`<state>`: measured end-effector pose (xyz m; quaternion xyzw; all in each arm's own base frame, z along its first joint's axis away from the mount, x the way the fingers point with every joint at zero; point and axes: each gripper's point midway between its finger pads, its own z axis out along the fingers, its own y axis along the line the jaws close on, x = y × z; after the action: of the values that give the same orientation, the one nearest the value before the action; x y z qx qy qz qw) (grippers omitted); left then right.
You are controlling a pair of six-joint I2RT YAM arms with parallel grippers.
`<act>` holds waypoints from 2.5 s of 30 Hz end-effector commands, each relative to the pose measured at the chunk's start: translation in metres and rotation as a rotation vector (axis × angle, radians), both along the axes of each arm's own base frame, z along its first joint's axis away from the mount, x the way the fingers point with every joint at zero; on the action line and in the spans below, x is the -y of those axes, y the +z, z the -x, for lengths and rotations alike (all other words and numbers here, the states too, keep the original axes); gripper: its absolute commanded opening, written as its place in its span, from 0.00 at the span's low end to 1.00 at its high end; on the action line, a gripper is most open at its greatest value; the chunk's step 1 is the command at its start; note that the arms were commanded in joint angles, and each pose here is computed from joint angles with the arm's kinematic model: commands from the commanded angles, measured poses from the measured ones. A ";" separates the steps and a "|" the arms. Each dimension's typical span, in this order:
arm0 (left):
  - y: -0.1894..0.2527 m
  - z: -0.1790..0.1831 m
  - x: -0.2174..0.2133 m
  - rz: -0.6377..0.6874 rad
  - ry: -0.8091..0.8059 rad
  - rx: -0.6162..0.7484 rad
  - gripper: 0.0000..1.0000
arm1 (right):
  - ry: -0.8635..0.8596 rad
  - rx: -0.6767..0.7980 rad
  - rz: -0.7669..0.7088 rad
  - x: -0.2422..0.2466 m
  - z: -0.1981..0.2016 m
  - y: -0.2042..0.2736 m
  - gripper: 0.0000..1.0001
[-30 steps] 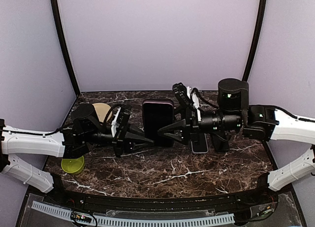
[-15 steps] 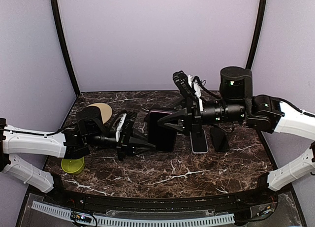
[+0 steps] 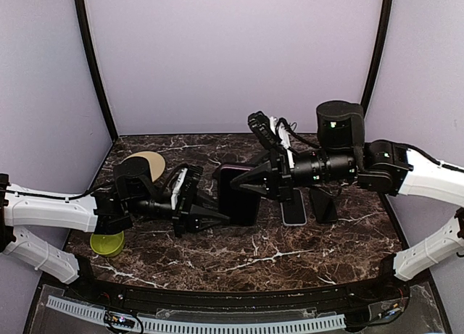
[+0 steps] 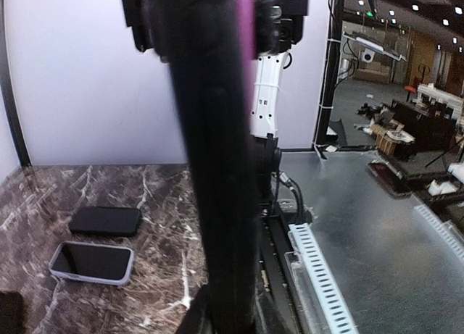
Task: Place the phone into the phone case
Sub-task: Press the phone against the phone case.
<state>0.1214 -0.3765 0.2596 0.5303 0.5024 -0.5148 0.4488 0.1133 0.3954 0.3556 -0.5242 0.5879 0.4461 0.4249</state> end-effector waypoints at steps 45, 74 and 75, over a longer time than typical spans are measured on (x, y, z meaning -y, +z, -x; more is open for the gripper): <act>0.028 -0.018 0.007 0.023 0.107 0.102 0.00 | 0.058 0.062 0.396 -0.009 -0.014 -0.019 0.53; 0.028 -0.012 0.010 0.020 0.074 0.075 0.00 | 0.025 0.043 0.318 -0.022 -0.021 -0.014 0.00; 0.027 -0.011 0.010 0.020 0.073 0.074 0.00 | 0.025 0.046 0.321 -0.023 -0.021 -0.015 0.00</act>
<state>0.1354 -0.3819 0.2434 0.5336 0.5458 -0.4632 0.4503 0.1275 0.4072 0.3155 -0.6214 0.6535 0.3179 0.2929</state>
